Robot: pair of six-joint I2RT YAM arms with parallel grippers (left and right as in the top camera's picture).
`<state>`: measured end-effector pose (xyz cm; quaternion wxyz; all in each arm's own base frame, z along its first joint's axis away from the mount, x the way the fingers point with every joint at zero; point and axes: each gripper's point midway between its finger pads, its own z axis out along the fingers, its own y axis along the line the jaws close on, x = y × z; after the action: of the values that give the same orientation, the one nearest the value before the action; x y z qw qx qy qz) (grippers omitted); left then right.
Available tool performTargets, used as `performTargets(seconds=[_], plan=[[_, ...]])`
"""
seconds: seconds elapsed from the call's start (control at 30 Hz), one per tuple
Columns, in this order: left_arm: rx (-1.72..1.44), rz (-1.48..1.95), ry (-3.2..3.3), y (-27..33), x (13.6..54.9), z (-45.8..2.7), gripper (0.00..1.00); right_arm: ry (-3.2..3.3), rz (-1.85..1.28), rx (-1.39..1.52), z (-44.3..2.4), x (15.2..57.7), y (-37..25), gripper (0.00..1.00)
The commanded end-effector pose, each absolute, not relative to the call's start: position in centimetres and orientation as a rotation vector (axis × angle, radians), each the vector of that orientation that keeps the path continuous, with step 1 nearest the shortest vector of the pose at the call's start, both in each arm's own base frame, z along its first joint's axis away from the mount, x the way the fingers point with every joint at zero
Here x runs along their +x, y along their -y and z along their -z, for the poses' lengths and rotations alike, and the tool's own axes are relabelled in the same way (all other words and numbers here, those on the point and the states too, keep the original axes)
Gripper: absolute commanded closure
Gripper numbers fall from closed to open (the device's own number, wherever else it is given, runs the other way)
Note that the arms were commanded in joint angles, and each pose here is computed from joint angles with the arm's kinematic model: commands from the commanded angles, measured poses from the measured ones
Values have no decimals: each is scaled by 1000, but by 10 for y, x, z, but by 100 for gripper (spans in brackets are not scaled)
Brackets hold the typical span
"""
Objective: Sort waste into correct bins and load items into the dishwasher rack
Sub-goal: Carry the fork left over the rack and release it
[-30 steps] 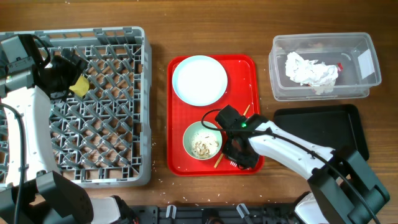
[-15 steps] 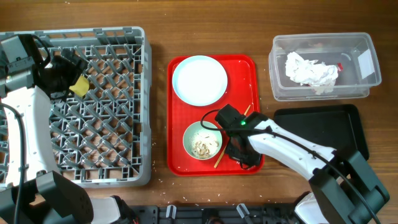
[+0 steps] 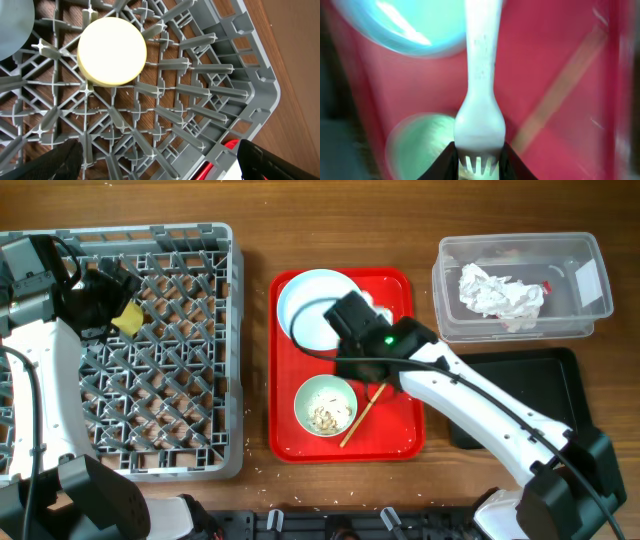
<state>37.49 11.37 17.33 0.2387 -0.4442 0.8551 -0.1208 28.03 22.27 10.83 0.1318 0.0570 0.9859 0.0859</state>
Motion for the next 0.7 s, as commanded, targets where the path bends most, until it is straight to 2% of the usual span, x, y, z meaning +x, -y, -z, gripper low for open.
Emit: performTargets(seconds=[0.0,0.13,0.37,0.5,0.67], plan=[[-1218,339,-2327,-113,374,-178,0,-2747,-568,17,-139,303,-273,96],[-1217,339,-2327,-114,374,-178,0,-2527,-897,-68,-182,327,-324,91],[-1217,339,-2327,-114,374,-178,0,-2319,-1100,-158,-220,330,-374,89],[-1217,339,-2327,-114,374,-178,0,-2292,-1215,-227,-213,307,-420,87],[-1217,339,-2327,-114,374,-178,0,-2316,-1281,-324,-183,279,-462,85]])
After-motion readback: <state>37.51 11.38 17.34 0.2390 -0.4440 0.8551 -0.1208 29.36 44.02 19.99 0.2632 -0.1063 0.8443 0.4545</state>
